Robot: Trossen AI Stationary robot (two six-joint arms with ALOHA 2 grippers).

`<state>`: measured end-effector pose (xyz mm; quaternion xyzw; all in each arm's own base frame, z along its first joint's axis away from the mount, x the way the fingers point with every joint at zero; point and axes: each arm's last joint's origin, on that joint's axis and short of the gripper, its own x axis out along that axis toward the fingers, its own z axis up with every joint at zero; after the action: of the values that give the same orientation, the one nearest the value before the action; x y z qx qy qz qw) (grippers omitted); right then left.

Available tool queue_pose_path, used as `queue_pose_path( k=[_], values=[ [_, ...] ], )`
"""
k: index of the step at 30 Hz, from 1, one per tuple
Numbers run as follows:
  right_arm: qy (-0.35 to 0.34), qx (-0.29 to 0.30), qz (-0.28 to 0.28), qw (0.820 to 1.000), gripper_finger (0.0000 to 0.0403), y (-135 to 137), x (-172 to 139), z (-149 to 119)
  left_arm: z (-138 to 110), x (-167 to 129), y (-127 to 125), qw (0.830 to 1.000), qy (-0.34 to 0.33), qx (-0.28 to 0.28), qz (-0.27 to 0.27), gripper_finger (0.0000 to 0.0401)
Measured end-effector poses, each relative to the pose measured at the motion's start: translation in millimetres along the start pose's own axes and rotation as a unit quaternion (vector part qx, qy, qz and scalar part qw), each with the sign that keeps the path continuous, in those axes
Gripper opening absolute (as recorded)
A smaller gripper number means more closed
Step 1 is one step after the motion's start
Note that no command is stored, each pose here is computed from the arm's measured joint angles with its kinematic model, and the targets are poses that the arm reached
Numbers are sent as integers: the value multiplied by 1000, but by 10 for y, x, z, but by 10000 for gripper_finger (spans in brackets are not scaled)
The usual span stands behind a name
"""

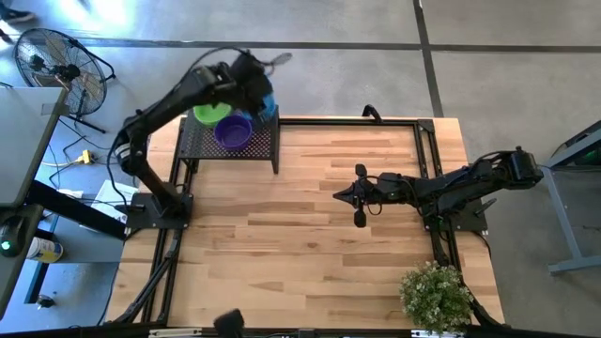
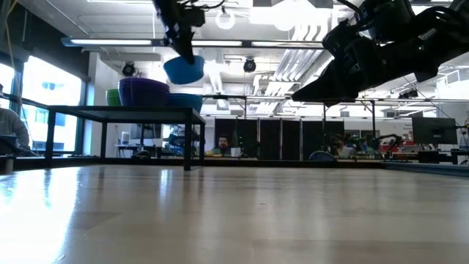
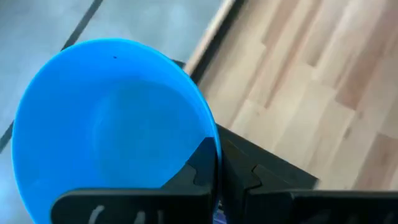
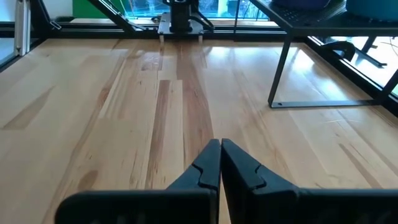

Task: Pick & Place Mini bowls
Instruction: Stack the blue bowl on top of the blue bowl on the shelf

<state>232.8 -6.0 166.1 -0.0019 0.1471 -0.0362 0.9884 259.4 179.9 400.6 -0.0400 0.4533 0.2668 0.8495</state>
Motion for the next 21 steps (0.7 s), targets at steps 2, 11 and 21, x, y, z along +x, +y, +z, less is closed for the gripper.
queue_pose_path(
  k=[2,11,21],
  values=[
    [0,-1,-1,1000,1,0,-1,-1,-14,34,128,1000,-2,-13,-1,0],
    [0,-1,-1,1000,2,-1,-1,-1,-41,372,280,999,48,-15,-2,0],
    [1,-1,-2,1000,1,-2,-1,-2,-64,565,261,996,86,-11,-14,9]
  ],
)
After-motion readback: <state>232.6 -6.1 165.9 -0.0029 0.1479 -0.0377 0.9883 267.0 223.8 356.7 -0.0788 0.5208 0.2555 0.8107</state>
